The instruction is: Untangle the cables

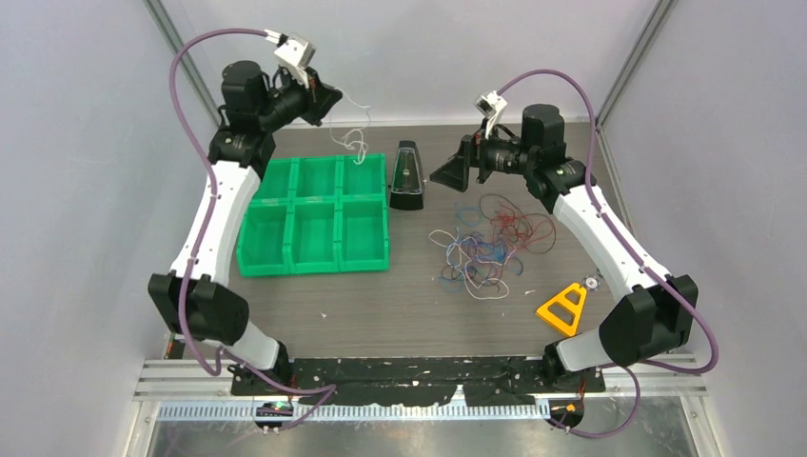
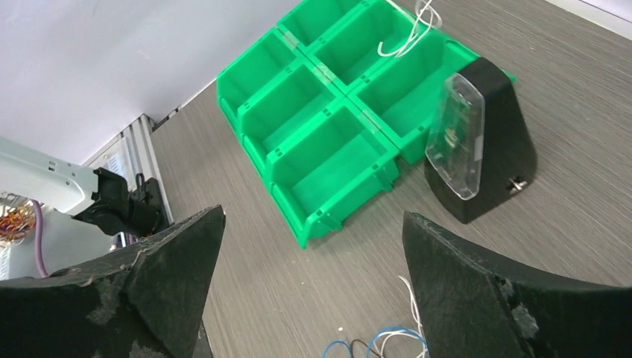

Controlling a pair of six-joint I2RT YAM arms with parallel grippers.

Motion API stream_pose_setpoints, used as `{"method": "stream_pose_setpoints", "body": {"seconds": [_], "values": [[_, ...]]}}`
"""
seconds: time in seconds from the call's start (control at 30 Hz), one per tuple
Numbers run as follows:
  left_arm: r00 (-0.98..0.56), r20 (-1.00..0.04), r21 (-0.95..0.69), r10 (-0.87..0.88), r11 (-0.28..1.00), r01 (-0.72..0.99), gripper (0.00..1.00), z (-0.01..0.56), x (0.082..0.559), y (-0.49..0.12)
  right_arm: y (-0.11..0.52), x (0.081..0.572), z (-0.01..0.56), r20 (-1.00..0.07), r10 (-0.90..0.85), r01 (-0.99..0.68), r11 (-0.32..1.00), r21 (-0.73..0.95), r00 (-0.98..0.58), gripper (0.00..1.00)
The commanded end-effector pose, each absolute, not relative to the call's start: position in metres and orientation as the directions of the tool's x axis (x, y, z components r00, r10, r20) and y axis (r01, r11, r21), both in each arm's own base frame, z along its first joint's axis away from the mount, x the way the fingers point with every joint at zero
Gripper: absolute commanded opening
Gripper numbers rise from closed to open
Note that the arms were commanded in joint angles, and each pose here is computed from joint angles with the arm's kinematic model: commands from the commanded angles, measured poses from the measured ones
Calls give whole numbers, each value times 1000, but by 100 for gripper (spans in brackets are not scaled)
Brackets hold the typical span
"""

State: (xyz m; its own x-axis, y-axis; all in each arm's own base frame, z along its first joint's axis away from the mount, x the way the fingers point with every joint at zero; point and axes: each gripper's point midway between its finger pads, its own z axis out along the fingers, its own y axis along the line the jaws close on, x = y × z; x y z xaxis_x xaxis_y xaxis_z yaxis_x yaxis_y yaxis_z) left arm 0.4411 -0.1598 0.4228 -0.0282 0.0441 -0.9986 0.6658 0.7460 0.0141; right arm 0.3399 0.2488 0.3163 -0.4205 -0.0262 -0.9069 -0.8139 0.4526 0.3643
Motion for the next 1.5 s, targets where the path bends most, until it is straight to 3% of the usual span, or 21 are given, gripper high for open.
{"method": "stream_pose_setpoints", "body": {"seconds": [0.0,0.17,0.53,0.77,0.87,1.03,1.47], "values": [[-76,-997,-26,29,764,645,0,390,475,-159,232,341,331,-930,-22,-815,490,310,-367,95],[-180,-982,-74,55,768,636,0,341,485,-158,215,348,326,-927,-25,-793,527,306,-374,95],[-270,-962,-146,28,786,601,0,323,463,-154,203,352,318,-922,-29,-777,550,308,-386,95],[-463,-881,-100,97,918,383,0,261,493,-141,199,353,310,-912,-39,-766,558,319,-408,95],[-566,-823,-134,35,958,253,0,231,512,-141,197,352,306,-910,-50,-766,560,315,-411,95],[-595,-804,-80,24,986,148,0,195,532,-148,191,349,296,-899,-52,-750,574,329,-434,95],[-778,-627,-51,45,994,99,0,84,528,-162,175,351,284,-885,-69,-725,605,329,-460,95]]}}
